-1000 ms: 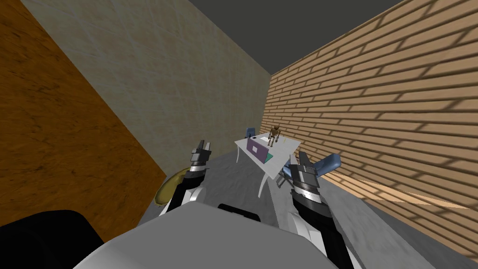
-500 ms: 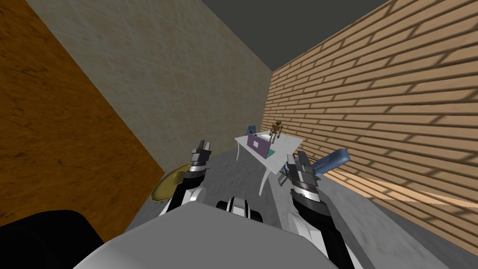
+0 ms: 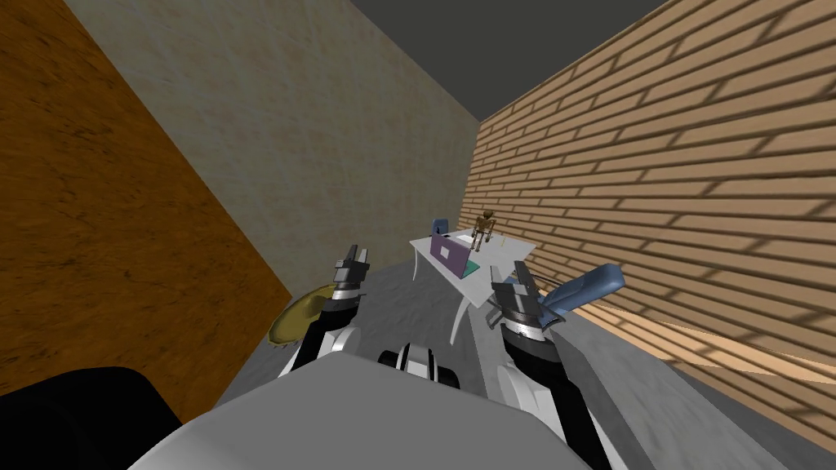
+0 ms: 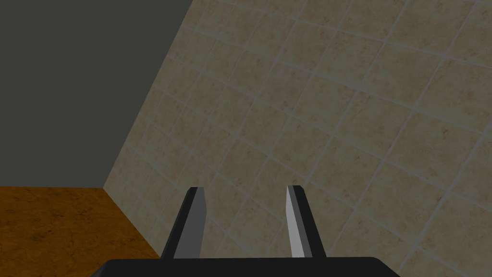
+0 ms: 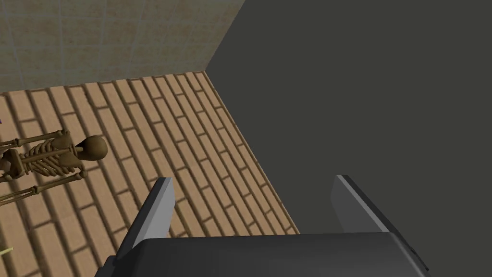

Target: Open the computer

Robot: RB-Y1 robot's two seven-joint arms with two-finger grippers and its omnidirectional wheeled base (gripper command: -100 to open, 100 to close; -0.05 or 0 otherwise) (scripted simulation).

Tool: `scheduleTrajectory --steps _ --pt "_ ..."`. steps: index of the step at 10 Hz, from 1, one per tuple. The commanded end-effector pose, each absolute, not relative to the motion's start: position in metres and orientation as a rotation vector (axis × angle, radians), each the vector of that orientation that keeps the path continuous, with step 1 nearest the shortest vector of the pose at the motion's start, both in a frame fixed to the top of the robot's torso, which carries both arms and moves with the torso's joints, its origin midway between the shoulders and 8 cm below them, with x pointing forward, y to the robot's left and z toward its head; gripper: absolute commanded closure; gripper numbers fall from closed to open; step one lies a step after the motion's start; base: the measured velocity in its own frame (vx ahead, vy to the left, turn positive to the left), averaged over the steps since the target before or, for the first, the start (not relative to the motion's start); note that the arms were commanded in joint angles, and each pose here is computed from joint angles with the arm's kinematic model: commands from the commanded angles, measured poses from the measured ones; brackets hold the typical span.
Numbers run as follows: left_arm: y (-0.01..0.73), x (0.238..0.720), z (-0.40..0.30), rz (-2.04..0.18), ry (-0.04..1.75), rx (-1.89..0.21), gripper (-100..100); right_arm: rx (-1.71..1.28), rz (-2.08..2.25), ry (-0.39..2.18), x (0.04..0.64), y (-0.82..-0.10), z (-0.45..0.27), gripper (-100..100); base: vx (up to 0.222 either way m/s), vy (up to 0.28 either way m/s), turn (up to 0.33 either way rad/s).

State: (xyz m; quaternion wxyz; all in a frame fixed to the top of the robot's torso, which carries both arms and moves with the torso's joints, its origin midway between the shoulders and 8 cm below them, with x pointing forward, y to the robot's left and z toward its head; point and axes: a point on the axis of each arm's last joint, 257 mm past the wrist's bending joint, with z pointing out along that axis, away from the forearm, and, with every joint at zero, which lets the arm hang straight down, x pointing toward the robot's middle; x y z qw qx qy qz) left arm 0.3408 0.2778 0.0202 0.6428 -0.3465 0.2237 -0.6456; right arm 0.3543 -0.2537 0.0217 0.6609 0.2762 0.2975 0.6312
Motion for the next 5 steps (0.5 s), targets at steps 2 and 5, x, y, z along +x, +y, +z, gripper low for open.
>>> scheduleTrajectory --steps 2,5 --pt "0.2778 0.3408 0.0202 -1.471 0.510 -0.789 0 0.697 1.616 0.620 0.3658 -0.2451 0.0198 -100 0.024 -0.133 0.070" --pt "0.2778 0.3408 0.0202 -1.471 0.510 -0.789 0 0.736 1.710 0.589 0.3705 -0.2412 0.0194 -100 0.022 -0.105 0.052"
